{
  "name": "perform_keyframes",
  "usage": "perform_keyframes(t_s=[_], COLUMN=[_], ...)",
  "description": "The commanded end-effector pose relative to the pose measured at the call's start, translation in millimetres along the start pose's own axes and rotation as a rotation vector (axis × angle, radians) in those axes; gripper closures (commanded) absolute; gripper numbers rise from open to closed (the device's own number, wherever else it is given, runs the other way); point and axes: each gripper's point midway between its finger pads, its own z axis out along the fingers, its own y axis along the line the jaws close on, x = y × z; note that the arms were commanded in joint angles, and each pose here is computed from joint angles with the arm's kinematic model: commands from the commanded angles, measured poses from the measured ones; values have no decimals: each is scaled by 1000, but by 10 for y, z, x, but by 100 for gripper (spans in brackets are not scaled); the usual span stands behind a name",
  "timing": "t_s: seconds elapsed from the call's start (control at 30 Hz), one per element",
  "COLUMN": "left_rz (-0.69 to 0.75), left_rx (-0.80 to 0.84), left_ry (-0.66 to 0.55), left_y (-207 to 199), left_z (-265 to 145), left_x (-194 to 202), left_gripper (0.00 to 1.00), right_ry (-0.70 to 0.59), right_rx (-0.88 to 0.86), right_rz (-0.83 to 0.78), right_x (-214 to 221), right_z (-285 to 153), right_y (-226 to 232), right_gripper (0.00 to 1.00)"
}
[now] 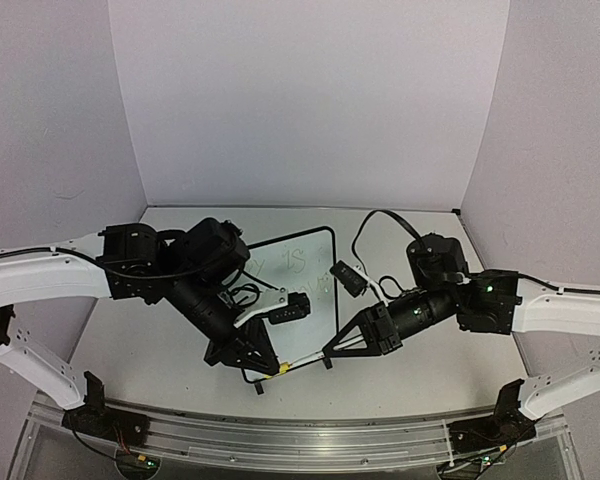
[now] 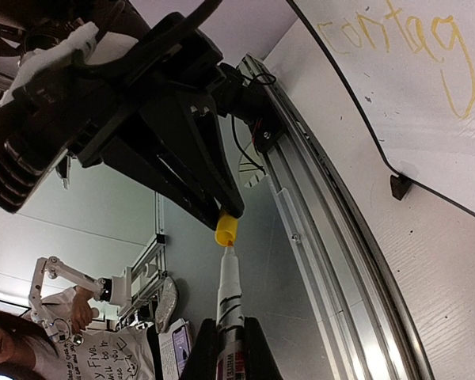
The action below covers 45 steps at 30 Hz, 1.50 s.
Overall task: Write a sentence on the whiteboard
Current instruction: Insert the whiteboard marker without the cap into the pen cap.
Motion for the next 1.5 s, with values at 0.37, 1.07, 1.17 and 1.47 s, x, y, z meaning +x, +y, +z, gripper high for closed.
perform_keyframes(t_s=[0.37,1.07,1.17,1.47], left_rz=[37,85,104,152], left_rx=[14,6,7,34], left_ry=[1,-50,-64,-111], left_y=[-45,-71,-80,-140], left_z=[-14,-92,-107,-135], left_x=[-28,-173,-219,-376], left_gripper=[100,100,100,100], right_ry=[-29,13,20,21], right_rx=[-41,-65,-78,-125], right_rz=[-58,-61,-61,-68], right_x=[-153,-124,-124,-165], right_z=[-2,126,165,275], right_y=[186,193,198,226], right_gripper=[100,100,100,100])
